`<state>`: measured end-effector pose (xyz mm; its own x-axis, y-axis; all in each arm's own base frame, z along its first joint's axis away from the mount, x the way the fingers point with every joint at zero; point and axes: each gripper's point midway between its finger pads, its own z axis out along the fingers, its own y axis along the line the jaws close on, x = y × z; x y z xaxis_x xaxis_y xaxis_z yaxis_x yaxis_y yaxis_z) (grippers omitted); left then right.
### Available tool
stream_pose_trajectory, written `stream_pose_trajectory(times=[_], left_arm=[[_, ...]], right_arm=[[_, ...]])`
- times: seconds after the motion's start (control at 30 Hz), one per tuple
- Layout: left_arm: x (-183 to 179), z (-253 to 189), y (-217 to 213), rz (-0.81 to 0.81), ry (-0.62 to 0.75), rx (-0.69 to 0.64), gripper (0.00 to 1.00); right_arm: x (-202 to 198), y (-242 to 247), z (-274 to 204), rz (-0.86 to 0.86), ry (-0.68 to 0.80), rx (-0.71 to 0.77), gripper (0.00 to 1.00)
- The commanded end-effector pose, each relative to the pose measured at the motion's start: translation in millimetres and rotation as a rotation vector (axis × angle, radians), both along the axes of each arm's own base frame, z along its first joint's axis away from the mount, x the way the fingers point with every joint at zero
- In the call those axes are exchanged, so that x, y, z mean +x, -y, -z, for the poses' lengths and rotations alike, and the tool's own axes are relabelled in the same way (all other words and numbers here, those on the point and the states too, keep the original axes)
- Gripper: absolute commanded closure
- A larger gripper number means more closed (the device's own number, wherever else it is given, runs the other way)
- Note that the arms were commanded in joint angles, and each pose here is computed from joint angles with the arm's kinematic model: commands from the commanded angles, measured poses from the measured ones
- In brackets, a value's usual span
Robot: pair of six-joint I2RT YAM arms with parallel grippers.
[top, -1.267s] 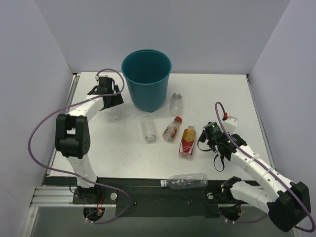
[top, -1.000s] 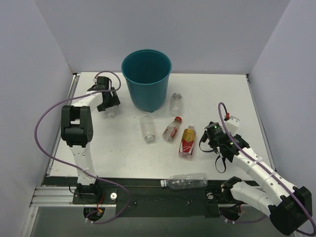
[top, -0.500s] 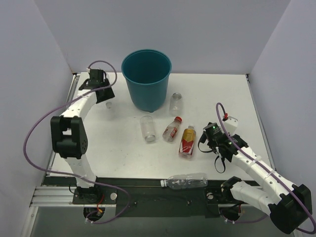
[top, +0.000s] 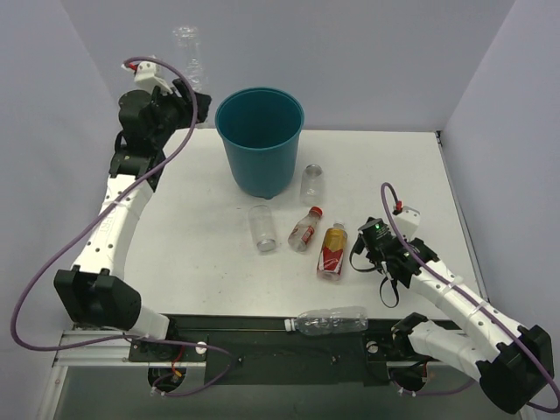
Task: Put the plastic bottles in the bin
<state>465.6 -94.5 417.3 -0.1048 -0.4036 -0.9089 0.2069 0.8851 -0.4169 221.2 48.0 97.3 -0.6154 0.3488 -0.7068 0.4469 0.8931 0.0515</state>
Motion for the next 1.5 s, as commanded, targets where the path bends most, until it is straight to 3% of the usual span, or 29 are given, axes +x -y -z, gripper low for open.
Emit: stream_pose_trajectory(times=[0.0, 0.03, 0.3, 0.33, 0.37, 0.4, 0.43, 0.6, 0.7, 0.73, 0.77, 0.8, 0.83, 0.93, 1.07, 1.17, 1.37, 1.43, 1.47], left_arm=[[22.6, 6.8, 57.5, 0.199, 0.007, 0.008, 1.00], [25.5, -3.3, 62.5, 0.215, 0.025, 0.006, 1.00], [66.9, 36.9, 92.1, 0.232, -0.066, 0.020, 0.97], [67.8, 41.3, 94.4, 0.235, -0.079, 0.028, 0.84], [68.9, 44.9, 94.3, 0.229, -0.099, 0.033, 0.45], [68.0, 45.1, 95.2, 0.231, -0.104, 0.041, 0.26], [65.3, 45.2, 95.6, 0.232, -0.113, 0.049, 0.13], [31.4, 25.3, 101.4, 0.223, -0.092, 0.132, 0.12], [-12.6, -2.8, 97.2, 0.218, -0.045, 0.126, 0.11], [-20.3, 14.7, 96.4, 0.219, -0.079, 0.127, 0.11], [-41.3, -6.5, 92.5, 0.219, -0.032, 0.102, 0.11], [-48.1, 15.9, 91.2, 0.221, -0.078, 0.108, 0.11], [-67.6, 3.2, 84.7, 0.214, -0.055, 0.078, 0.11], [-96.7, 59.0, 68.0, 0.160, -0.190, 0.054, 0.10], [-144.7, 125.2, 52.4, 0.136, -0.348, 0.023, 0.10], [-161.4, 182.2, 46.9, 0.096, -0.452, -0.042, 0.09], [-169.3, 229.0, 54.2, 0.099, -0.558, -0.100, 0.11], [-168.0, 239.3, 55.4, 0.094, -0.587, -0.096, 0.11], [-167.0, 243.6, 56.9, 0.098, -0.603, -0.092, 0.11]], right_arm=[[0.9, 3.9, -11.4, 0.028, 0.039, -0.015, 0.06], [-0.4, 6.9, -11.9, 0.034, 0.040, -0.024, 0.06], [-13.0, 22.4, -21.7, 0.069, 0.078, -0.036, 0.06], [-13.7, 23.1, -23.4, 0.072, 0.090, -0.028, 0.06], [-15.4, 24.1, -21.8, 0.073, 0.086, -0.031, 0.06], [-16.1, 25.0, -22.4, 0.078, 0.093, -0.026, 0.06], [-17.0, 25.6, -21.7, 0.079, 0.094, -0.025, 0.06], [-14.2, 18.8, -23.6, 0.073, 0.094, 0.007, 0.06], [-6.4, 1.8, -22.3, 0.020, 0.090, 0.057, 0.06], [-2.0, -12.2, -21.4, -0.015, 0.097, 0.114, 0.06], [0.1, -18.7, -17.4, -0.037, 0.084, 0.129, 0.05], [3.8, -35.5, -15.4, -0.082, 0.084, 0.196, 0.05], [3.0, -48.1, -9.6, -0.122, 0.053, 0.236, 0.05], [9.8, -71.4, -0.4, -0.182, 0.037, 0.282, 0.05], [13.8, -85.3, 16.0, -0.237, -0.026, 0.247, 0.05], [13.2, -92.2, 37.9, -0.256, -0.104, 0.219, 0.05], [17.2, -100.3, 64.6, -0.253, -0.157, 0.204, 0.06], [19.0, -101.8, 66.3, -0.245, -0.161, 0.209, 0.09], [19.3, -103.4, 65.8, -0.244, -0.160, 0.214, 0.16]])
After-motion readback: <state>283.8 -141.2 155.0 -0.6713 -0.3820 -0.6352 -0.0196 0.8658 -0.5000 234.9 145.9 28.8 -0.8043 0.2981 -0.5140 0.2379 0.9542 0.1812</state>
